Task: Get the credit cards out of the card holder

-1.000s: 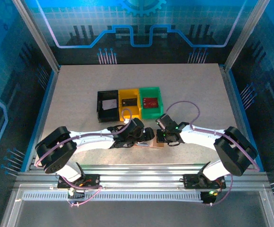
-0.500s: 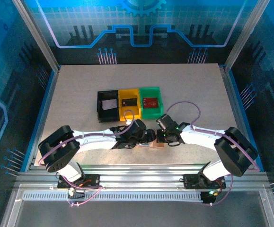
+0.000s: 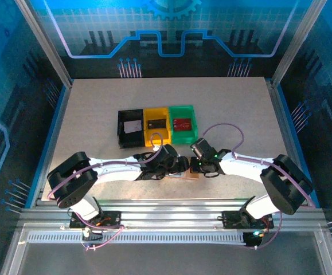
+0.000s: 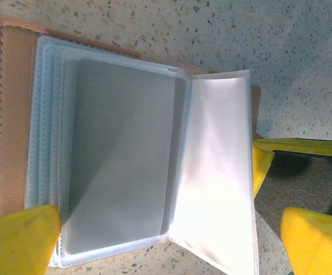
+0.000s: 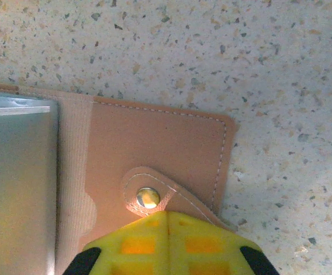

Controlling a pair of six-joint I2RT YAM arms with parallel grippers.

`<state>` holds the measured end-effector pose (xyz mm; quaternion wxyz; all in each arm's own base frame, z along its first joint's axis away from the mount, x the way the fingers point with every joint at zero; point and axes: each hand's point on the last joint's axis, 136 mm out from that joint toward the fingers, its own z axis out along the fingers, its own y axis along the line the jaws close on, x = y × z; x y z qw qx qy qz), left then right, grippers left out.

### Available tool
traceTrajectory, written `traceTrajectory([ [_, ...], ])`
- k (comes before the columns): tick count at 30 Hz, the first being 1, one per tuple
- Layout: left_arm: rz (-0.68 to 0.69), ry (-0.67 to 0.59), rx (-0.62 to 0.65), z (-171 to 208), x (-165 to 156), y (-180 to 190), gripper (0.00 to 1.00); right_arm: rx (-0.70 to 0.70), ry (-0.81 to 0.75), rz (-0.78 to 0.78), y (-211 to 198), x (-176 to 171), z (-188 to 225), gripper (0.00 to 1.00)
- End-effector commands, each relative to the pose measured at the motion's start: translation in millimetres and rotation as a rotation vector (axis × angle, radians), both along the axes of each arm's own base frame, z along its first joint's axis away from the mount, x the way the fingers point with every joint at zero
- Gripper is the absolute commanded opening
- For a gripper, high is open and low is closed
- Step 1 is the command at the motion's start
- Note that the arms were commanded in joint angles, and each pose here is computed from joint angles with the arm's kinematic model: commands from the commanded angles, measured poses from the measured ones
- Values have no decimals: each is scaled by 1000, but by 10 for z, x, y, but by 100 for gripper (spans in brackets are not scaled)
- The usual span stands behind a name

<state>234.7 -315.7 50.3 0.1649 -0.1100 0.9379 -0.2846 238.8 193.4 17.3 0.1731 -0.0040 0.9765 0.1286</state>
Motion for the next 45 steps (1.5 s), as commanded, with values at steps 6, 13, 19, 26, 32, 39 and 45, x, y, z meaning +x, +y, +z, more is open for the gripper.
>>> traceTrajectory([
  [6, -26, -28, -169, 297, 73, -378, 99, -18, 83, 5, -93, -199, -255, 0],
  [13, -30, -41, -233, 430, 100, -485, 99, -6, 80, 5, -84, -203, -266, 0],
  [19, -32, -58, -294, 568, 125, -570, 99, 2, 85, 2, -83, -214, -291, 0],
  [26, -38, -77, -353, 717, 144, -639, 99, 7, 89, 2, -78, -222, -307, 0],
  [32, -54, -89, -382, 794, 150, -700, 99, 12, 85, 3, -74, -217, -304, 0],
  [39, -66, -105, -416, 906, 174, -752, 99, 16, 84, 0, -86, -225, -309, 0],
  [45, -77, -117, -449, 1006, 173, -797, 99, 22, 81, -1, -87, -222, -309, 0],
])
